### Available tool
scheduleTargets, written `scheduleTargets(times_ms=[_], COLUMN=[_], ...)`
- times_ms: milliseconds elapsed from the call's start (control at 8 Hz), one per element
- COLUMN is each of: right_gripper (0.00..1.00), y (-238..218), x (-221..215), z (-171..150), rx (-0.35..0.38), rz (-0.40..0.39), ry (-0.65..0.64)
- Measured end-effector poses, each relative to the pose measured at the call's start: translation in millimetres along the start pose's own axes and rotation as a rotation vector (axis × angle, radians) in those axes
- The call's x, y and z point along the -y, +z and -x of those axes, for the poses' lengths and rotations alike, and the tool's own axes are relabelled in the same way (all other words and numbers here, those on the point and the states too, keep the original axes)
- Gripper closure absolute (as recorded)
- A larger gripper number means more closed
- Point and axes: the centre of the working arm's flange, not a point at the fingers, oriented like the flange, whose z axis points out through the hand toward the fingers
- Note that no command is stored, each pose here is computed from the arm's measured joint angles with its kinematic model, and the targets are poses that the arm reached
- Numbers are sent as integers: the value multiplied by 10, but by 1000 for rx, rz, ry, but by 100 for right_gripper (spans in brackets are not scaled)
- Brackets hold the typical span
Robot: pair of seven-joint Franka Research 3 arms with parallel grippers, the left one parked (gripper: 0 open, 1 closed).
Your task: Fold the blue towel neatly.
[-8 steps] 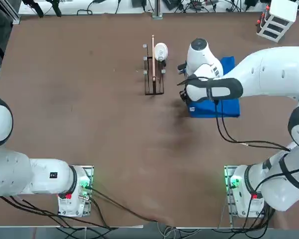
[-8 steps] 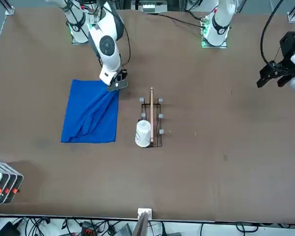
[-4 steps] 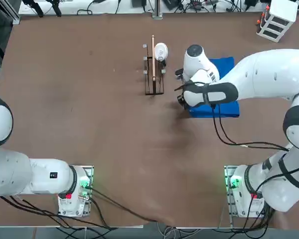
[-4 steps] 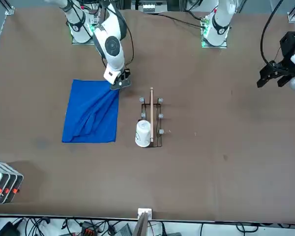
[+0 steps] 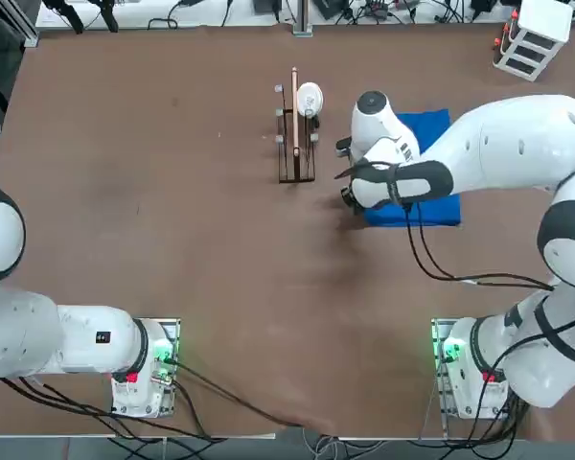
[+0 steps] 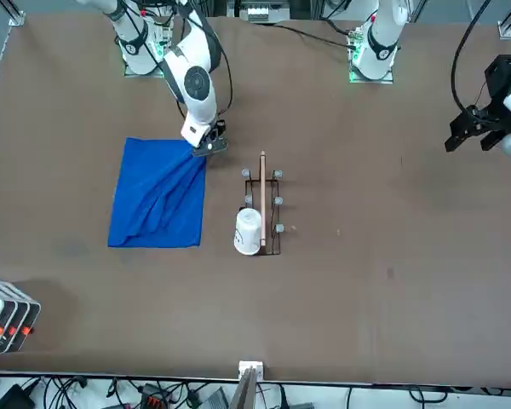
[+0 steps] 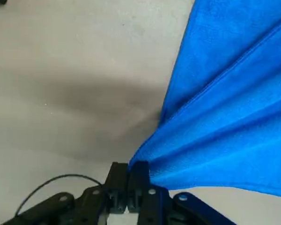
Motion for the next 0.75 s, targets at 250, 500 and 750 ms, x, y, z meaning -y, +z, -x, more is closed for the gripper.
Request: scheduleTargets(times_ms=[250,500,750], right_gripper=[94,94,94], y=[52,96,123], x=[5,5,22], z=[-3,8,33], rx=[8,21,35], rz=[5,12,20], ry=[-1,-2,-7])
